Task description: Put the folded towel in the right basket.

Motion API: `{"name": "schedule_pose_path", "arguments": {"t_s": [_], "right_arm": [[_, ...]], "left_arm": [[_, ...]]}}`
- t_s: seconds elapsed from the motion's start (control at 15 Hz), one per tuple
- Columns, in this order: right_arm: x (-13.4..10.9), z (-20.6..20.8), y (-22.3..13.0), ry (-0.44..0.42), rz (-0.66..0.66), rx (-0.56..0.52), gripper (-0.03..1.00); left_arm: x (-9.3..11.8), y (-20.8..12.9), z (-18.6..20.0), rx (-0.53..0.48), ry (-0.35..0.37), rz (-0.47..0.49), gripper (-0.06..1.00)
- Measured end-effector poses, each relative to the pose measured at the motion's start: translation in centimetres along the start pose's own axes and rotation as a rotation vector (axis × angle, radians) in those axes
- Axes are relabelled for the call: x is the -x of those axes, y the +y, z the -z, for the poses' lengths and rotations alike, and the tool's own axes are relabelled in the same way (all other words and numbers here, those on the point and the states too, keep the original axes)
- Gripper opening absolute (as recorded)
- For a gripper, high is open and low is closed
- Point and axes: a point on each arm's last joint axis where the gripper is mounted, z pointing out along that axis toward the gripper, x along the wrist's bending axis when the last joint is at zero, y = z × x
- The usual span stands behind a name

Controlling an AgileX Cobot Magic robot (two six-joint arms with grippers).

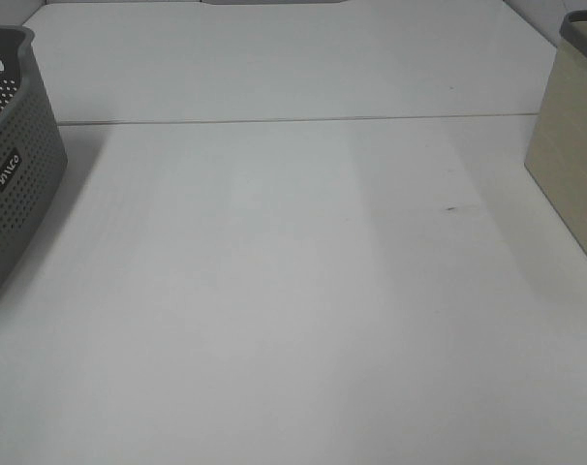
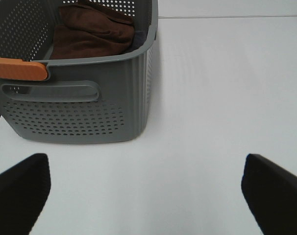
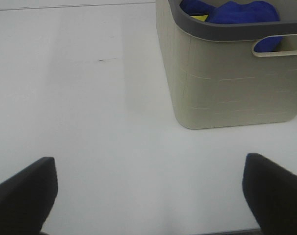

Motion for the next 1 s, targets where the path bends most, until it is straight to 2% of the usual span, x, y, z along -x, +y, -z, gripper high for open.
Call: {"name": "schedule_pose_path", "arguments": {"t_s": [1.0], "right_arm": [[0.00,0.00,0.00,0.000,0.000,0.000,0.97]], "left_arm": [[0.00,0.00,0.00,0.000,0.000,0.000,0.99]]}}
